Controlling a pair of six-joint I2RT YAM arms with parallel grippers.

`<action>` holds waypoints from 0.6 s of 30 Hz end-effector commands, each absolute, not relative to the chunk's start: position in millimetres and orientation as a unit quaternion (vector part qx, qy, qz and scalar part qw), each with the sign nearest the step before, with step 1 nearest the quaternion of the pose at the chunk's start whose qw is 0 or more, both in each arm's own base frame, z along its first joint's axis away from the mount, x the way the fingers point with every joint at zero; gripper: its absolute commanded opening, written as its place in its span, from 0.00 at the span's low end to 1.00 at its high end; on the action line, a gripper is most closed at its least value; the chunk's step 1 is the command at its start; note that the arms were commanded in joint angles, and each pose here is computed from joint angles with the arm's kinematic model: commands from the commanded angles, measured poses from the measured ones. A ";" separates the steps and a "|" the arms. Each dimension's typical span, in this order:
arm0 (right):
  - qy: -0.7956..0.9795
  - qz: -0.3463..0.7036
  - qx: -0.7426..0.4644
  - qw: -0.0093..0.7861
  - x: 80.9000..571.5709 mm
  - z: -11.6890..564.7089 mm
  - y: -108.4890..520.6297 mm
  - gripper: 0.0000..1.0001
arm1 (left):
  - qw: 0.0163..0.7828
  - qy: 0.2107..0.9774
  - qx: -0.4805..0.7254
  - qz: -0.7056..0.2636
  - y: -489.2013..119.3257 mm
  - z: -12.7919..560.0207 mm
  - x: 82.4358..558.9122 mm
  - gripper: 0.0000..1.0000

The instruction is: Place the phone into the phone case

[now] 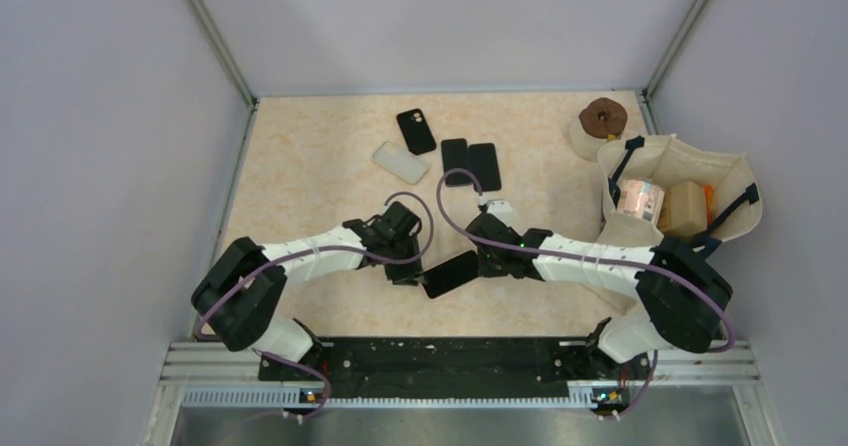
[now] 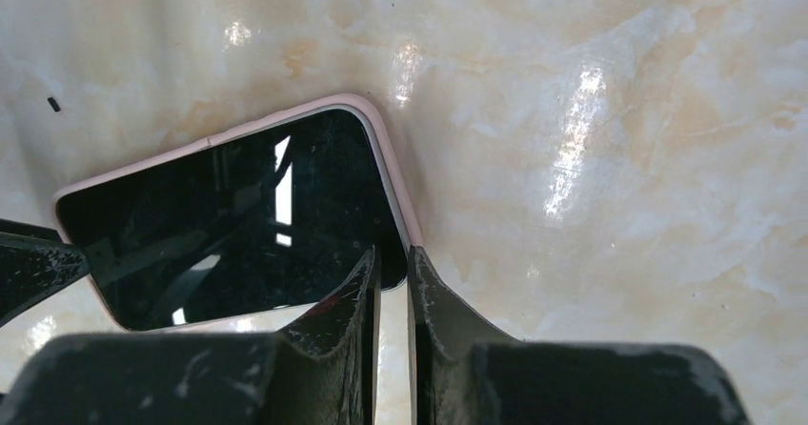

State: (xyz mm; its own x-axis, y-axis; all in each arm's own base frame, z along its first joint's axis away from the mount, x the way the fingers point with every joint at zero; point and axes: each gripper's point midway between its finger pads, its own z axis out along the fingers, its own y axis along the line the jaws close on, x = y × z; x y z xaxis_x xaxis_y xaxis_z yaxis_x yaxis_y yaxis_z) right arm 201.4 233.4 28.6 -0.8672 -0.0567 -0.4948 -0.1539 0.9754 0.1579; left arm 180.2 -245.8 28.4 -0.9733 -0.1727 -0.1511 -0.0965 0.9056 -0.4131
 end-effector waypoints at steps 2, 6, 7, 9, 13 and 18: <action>0.988 0.093 -0.077 0.099 108.3 -44.0 235.5 0.02 | 0.113 0.967 -0.067 -0.216 -255.9 40.2 193.9 0.32; 0.991 0.080 -0.066 0.083 94.4 -62.7 227.3 0.01 | 0.112 0.967 -0.065 -0.218 -258.5 40.9 195.5 0.31; 0.992 0.079 -0.064 0.080 91.6 -66.3 225.7 0.01 | 0.112 0.967 -0.065 -0.219 -258.9 41.4 195.9 0.31; 0.992 0.074 -0.061 0.076 87.7 -71.5 223.3 0.00 | 0.112 0.967 -0.064 -0.218 -259.1 42.2 196.2 0.31; 0.994 0.062 -0.058 0.068 81.6 -78.9 217.6 0.00 | 0.114 0.967 -0.063 -0.219 -259.6 44.8 197.3 0.31; 0.992 0.065 -0.054 0.096 96.0 -57.9 221.7 0.02 | 0.116 0.967 -0.061 -0.218 -260.1 45.6 198.5 0.31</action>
State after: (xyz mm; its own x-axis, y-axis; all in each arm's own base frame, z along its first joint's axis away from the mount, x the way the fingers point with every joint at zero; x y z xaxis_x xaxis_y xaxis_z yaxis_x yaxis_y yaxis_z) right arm 204.7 241.8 19.2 -0.7696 0.0197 -0.6382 -0.0745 0.9899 0.1203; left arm 186.7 -251.2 35.1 -0.9722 -0.1725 -0.1581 -0.0927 0.9043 -0.4167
